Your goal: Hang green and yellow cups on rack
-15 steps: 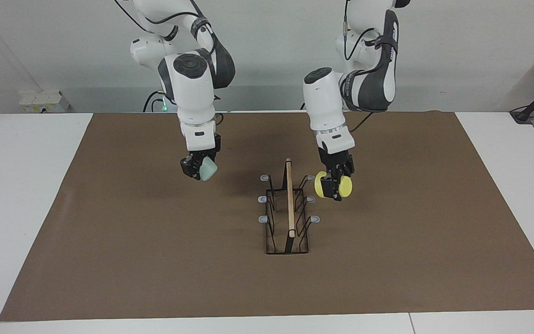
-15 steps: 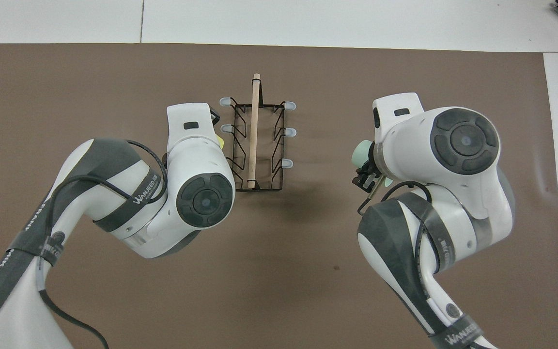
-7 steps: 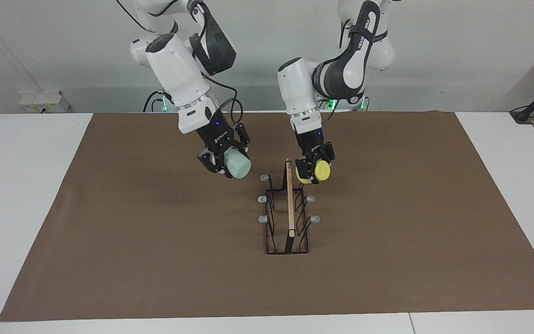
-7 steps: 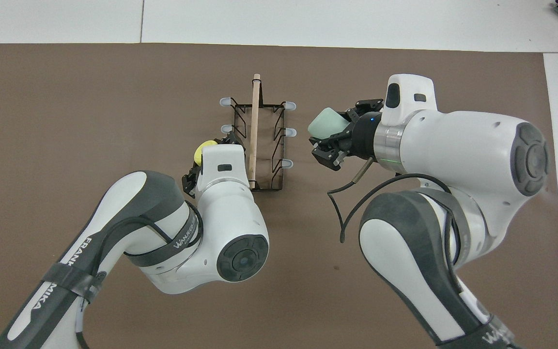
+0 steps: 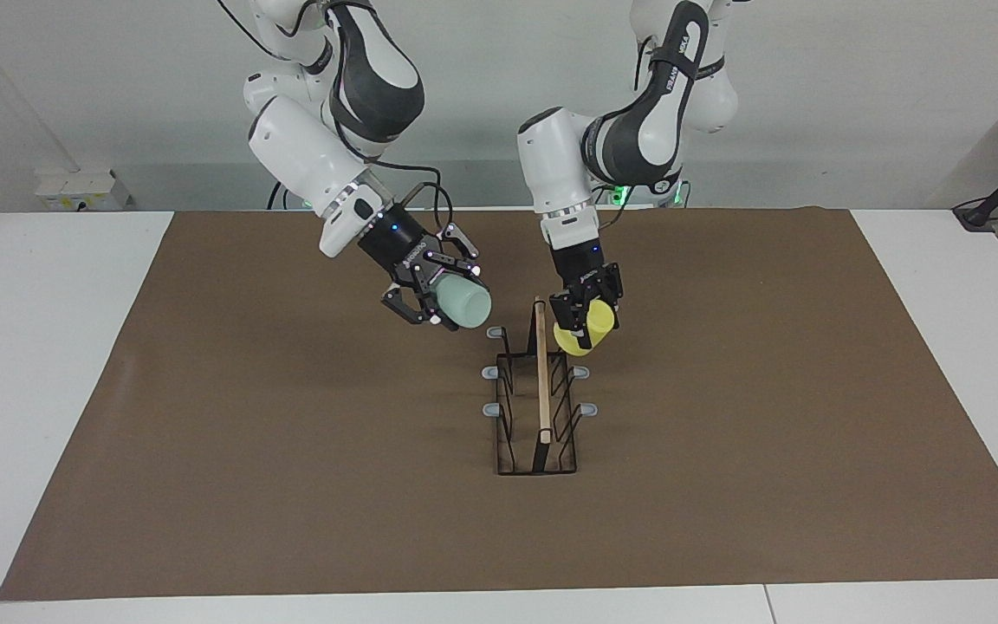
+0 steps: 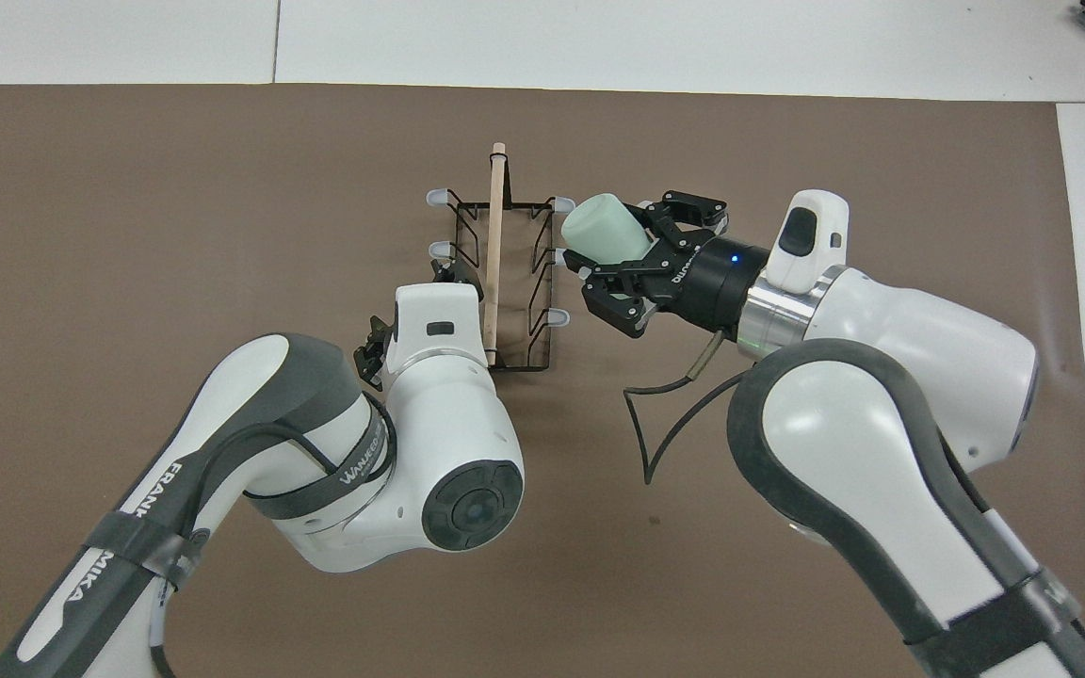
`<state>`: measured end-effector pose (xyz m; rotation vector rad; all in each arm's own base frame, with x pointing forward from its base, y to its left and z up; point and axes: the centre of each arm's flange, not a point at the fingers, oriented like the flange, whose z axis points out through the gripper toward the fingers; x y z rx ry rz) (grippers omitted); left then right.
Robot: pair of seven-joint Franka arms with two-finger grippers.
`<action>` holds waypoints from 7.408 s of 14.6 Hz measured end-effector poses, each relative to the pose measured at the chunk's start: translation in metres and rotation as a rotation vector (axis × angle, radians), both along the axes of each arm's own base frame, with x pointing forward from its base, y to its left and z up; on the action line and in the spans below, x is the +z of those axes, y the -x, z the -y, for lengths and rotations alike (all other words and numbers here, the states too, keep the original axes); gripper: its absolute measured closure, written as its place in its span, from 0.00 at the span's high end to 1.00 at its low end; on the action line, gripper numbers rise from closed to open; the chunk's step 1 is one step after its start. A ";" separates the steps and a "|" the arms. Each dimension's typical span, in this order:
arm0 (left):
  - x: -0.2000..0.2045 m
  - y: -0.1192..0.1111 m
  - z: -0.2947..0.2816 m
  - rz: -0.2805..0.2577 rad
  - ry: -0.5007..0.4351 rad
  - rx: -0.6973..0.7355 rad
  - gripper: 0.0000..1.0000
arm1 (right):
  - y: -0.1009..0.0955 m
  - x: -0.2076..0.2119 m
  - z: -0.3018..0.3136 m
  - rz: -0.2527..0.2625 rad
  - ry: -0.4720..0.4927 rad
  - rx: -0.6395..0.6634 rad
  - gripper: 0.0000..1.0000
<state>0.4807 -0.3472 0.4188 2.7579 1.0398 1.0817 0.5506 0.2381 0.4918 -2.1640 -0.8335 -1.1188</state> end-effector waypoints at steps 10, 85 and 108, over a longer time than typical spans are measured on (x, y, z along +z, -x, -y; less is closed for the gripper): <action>0.018 -0.033 -0.050 -0.108 -0.130 -0.175 0.97 | 0.063 -0.081 -0.037 0.157 -0.088 -0.059 0.68; 0.169 -0.077 -0.363 -0.709 -0.061 -0.793 1.00 | -0.034 -0.065 0.012 0.281 0.141 0.344 1.00; 0.169 -0.077 -0.358 -0.709 -0.064 -0.801 1.00 | 0.021 0.025 0.136 -0.641 0.571 0.217 1.00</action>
